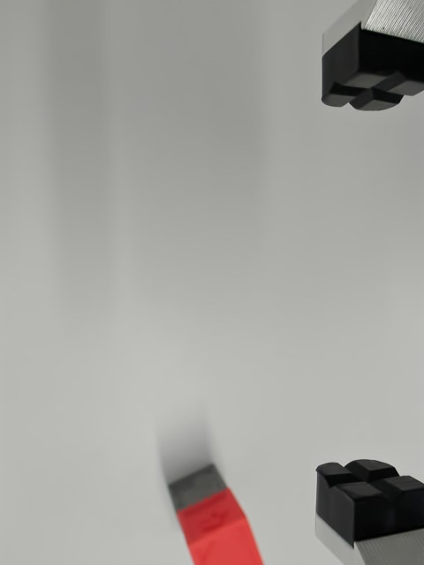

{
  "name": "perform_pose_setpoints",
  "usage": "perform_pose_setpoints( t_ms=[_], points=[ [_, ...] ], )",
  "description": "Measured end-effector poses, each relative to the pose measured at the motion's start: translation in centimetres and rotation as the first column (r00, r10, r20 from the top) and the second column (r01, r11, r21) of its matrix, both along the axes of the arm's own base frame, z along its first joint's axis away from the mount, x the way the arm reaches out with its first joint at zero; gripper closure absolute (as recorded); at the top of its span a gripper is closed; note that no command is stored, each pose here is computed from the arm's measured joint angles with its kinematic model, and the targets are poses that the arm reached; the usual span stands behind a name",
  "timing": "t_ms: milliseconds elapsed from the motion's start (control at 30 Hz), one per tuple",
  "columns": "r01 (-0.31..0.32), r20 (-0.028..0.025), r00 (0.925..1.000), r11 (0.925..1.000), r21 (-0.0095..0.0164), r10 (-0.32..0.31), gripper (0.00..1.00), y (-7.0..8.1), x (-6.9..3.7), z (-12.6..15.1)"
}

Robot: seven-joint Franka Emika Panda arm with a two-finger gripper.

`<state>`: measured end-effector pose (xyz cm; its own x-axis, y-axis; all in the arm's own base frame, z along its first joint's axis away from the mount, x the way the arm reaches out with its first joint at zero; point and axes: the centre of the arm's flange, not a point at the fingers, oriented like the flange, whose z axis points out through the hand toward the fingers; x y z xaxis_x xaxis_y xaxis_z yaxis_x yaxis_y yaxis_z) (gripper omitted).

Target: Destack cube

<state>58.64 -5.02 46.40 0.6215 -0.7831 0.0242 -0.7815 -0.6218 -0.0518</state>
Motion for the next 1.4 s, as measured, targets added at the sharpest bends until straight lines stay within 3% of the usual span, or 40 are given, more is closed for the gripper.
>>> perform_pose_setpoints(
  t_ms=[567, 767, 1400],
  points=[
    [-0.001, -0.0002, 1.0, 1.0, 0.0, 0.001, 0.0, 0.0, 0.0, 0.0],
    [-0.005, -0.0026, 1.0, 1.0, 0.0003, 0.005, 0.0, 0.3, 0.0, -0.1],
    [-0.037, -0.0068, 0.9993, 0.9993, 0.0013, 0.037, 0.0, 2.2, -0.2, -1.5]
  ],
)
